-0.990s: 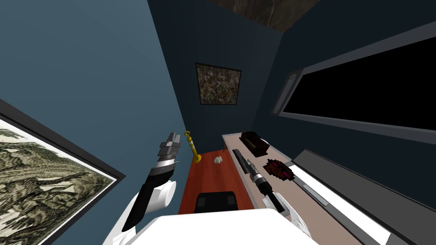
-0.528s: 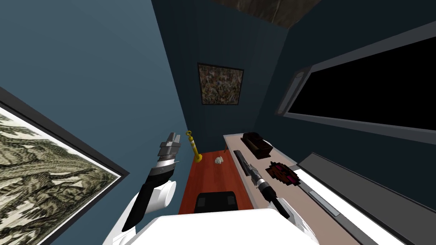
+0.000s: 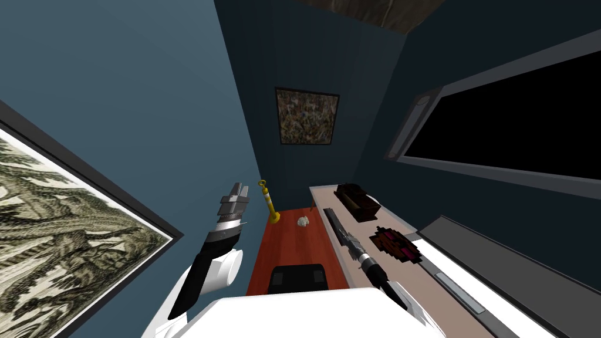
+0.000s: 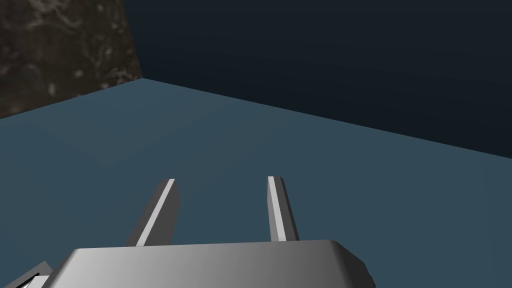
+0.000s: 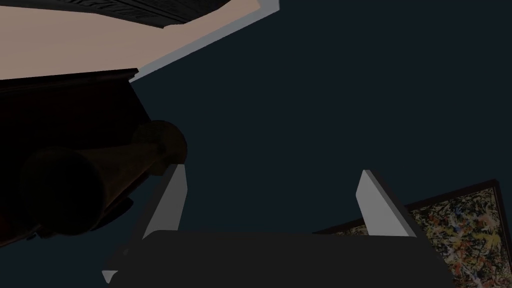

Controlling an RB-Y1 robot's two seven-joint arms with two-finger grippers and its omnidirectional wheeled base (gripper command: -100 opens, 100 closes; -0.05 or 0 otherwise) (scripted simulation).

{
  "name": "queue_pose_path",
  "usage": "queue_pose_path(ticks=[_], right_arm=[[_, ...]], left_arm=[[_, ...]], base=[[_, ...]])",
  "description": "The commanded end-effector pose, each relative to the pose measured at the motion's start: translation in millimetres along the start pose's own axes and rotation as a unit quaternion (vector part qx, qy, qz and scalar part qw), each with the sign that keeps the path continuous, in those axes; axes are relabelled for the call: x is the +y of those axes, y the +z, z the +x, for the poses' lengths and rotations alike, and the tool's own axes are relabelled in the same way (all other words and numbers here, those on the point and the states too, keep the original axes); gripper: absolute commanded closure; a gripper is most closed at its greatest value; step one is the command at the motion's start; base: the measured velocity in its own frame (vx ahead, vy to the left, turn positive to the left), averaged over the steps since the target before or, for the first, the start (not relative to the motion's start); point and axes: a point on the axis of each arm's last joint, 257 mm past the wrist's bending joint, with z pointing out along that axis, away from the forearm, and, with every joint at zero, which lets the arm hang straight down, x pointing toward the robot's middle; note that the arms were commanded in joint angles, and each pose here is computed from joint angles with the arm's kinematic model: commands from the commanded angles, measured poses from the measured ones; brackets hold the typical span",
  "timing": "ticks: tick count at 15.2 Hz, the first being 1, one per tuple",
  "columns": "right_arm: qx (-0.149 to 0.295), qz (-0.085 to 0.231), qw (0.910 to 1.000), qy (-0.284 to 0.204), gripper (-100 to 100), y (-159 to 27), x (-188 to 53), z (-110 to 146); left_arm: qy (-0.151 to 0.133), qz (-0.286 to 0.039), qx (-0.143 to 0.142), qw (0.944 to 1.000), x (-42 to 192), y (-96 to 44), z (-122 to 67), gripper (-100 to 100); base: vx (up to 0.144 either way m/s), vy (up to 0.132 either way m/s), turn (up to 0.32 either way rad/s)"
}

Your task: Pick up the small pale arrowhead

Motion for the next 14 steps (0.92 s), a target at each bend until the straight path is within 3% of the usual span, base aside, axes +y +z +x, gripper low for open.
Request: queue_pose_path(ticks=[1,10,14], right_arm=[[0.012,0.010,0.9999,-0.006,-100,-4.2,-10.3,10.2],[0.047,0.030,0.9976,-0.041,-100,-20.9,-36.8,33.8],[0.080,0.047,0.9932,-0.071,-100,-38.8,-59.5,54.3]], left_arm=[[0.000,0.000,0.000,1.0000,0.0,0.0,0.0,0],[0.000,0.000,0.000,1.0000,0.0,0.0,0.0,0],[0.000,0.000,0.000,1.0000,0.0,0.0,0.0,0]], base=[[0.009,-0.014,0.034],[0.005,-0.010,0.040],[0.006,-0.012,0.081]])
